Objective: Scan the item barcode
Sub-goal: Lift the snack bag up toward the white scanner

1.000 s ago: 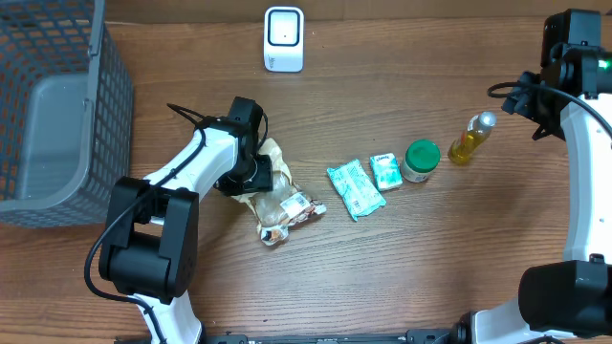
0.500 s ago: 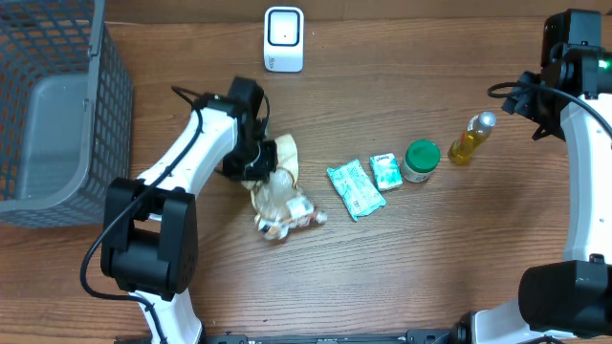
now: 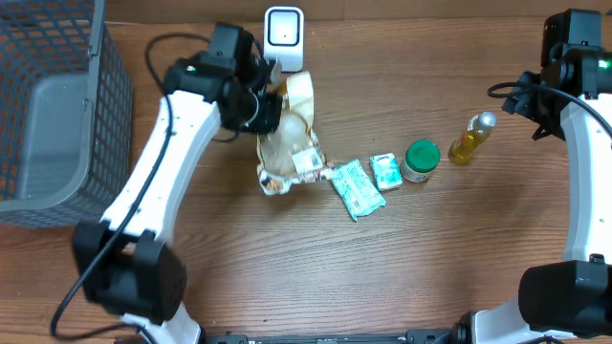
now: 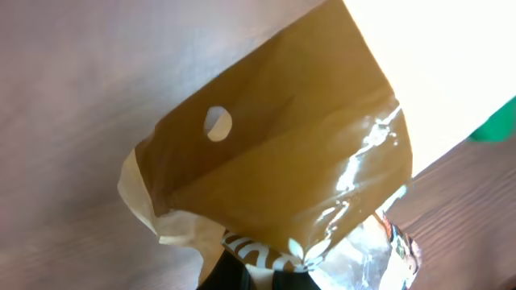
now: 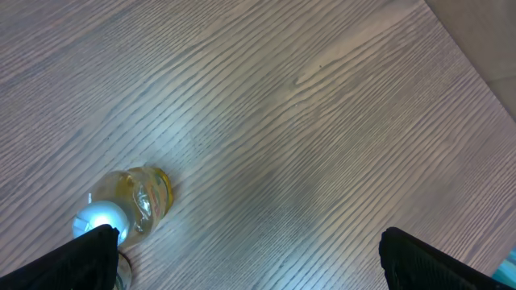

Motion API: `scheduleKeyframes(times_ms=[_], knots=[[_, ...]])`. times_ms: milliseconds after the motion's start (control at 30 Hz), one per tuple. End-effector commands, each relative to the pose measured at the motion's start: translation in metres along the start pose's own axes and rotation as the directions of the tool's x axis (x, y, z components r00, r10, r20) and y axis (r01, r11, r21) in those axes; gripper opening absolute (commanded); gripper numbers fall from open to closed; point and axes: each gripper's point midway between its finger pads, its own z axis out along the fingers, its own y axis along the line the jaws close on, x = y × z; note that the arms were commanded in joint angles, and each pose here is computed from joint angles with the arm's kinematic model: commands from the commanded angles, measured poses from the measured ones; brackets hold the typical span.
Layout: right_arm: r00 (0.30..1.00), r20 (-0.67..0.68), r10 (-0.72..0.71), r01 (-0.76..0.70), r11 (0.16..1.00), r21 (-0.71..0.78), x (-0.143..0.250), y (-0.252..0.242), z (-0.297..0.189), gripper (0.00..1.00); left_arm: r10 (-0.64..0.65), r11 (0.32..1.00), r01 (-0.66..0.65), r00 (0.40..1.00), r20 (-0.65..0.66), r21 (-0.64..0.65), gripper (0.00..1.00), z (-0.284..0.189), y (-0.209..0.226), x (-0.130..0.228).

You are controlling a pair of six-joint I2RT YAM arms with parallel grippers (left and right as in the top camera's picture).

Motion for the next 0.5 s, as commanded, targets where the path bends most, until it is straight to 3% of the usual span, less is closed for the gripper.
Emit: scheduleKeyframes(times_ms=[0,167,467], knots=[[1.0,0.012,0.012,-0.011,1.0,-0.004,-0.003,0.0,-0.002,1.0,0.126,0.991,-0.132,0.974,0.19,0.02,0.04,-0.062,-0.024,-0.031],[1.0,0.012,0.012,-0.011,1.0,-0.004,-0.003,0.0,-0.002,1.0,0.169,0.981,-0.19,0.928,0.332,0.034,0.04,-0.105,-0.043,-0.045],[1.0,0.012,0.012,-0.011,1.0,-0.004,-0.003,0.0,-0.002,1.0,0.171,0.977,-0.202,0.932,0.321,0.067,0.04,-0.121,-0.053,-0.029]])
